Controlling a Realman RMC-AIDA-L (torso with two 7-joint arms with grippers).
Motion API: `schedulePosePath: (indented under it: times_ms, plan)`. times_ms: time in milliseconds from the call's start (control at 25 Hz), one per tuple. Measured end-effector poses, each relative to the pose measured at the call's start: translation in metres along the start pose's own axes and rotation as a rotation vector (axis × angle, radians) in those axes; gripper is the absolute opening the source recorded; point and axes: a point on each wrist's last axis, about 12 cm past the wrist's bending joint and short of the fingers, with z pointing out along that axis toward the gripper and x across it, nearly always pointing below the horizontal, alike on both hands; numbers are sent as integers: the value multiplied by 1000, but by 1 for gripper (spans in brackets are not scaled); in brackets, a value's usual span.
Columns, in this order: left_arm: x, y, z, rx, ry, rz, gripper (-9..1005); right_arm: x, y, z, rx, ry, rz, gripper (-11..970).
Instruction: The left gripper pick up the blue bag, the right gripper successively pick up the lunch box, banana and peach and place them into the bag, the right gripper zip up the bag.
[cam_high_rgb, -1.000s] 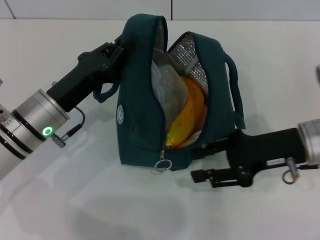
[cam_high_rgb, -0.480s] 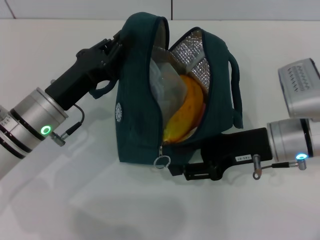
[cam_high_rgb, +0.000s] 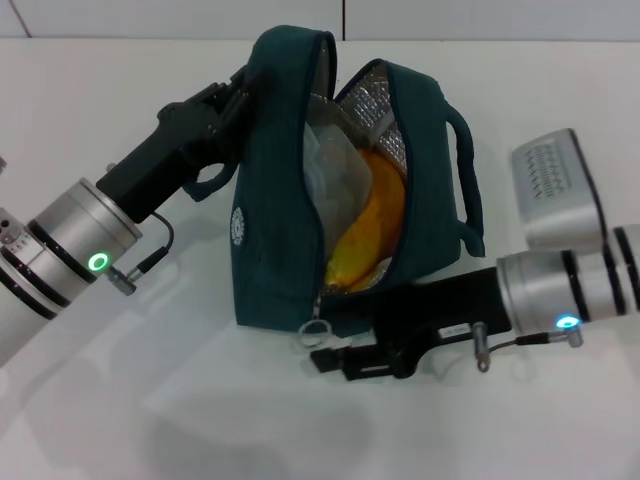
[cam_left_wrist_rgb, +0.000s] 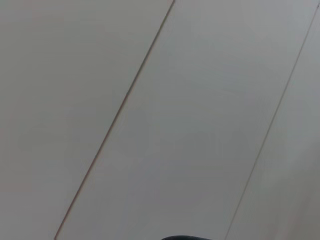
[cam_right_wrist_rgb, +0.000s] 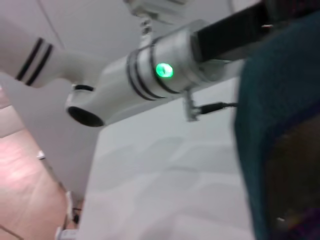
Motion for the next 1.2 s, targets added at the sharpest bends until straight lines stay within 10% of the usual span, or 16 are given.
schedulePosePath:
  times_ms: [880, 1200]
  plan:
    - [6, -1, -5, -15, 13, -3, 159, -7, 14, 28, 0, 11, -66, 426]
    - [12, -3, -6, -18, 30, 45, 161, -9, 13, 28, 12, -3, -86, 104]
